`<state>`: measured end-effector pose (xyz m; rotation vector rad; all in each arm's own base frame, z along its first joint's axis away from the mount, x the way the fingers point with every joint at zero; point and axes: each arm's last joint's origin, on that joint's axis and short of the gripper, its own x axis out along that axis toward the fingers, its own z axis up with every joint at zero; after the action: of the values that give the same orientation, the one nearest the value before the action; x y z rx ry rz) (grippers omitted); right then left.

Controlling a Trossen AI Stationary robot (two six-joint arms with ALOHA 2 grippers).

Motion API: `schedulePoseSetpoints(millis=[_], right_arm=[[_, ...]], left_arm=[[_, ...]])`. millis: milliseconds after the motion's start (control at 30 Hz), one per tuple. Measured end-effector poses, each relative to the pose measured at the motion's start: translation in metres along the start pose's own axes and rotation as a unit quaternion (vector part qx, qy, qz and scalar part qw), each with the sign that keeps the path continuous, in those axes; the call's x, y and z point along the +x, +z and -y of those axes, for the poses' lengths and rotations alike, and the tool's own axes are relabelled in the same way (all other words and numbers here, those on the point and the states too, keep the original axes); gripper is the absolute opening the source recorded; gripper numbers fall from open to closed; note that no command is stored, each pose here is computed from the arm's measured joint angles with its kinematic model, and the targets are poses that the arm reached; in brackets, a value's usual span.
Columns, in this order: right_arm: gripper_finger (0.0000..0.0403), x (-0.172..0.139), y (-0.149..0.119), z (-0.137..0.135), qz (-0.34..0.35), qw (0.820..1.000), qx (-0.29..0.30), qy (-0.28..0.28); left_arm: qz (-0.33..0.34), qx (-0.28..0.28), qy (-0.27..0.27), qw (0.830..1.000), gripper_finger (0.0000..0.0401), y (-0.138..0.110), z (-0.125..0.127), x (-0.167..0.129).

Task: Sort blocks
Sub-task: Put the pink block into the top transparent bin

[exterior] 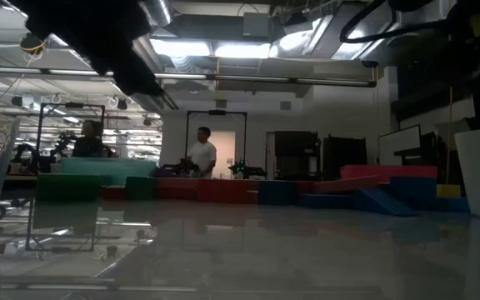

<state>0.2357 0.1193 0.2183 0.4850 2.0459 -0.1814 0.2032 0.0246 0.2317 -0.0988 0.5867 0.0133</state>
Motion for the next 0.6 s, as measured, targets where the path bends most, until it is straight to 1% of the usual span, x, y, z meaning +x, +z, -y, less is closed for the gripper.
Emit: schedulePoseSetpoints(millis=[100,200,333,433,600], right_arm=[[0.0211,-0.003,0.003,0.005,-0.018,1.000,0.017,0.014],[0.0211,-0.009,0.003,0.010,-0.034,0.999,0.032,0.017],[0.0211,-0.029,-0.001,0.012,-0.031,0.999,0.028,0.013],[0.0211,-0.046,-0.001,0.008,0.015,1.000,0.006,0.019],[0.0211,-0.075,-0.005,0.004,0.107,0.994,-0.005,-0.004]], left_arm=[[-0.011,0.003,0.008,1.000,0.0196,-0.002,0.000,0.019],[-0.028,0.001,0.013,1.000,0.0196,-0.006,-0.003,0.037],[-0.060,0.008,0.026,0.998,0.0196,-0.015,-0.006,0.055],[-0.085,0.023,0.027,0.996,0.0196,-0.022,-0.008,0.066],[-0.107,0.042,0.052,0.992,0.0196,-0.031,-0.011,0.080]])
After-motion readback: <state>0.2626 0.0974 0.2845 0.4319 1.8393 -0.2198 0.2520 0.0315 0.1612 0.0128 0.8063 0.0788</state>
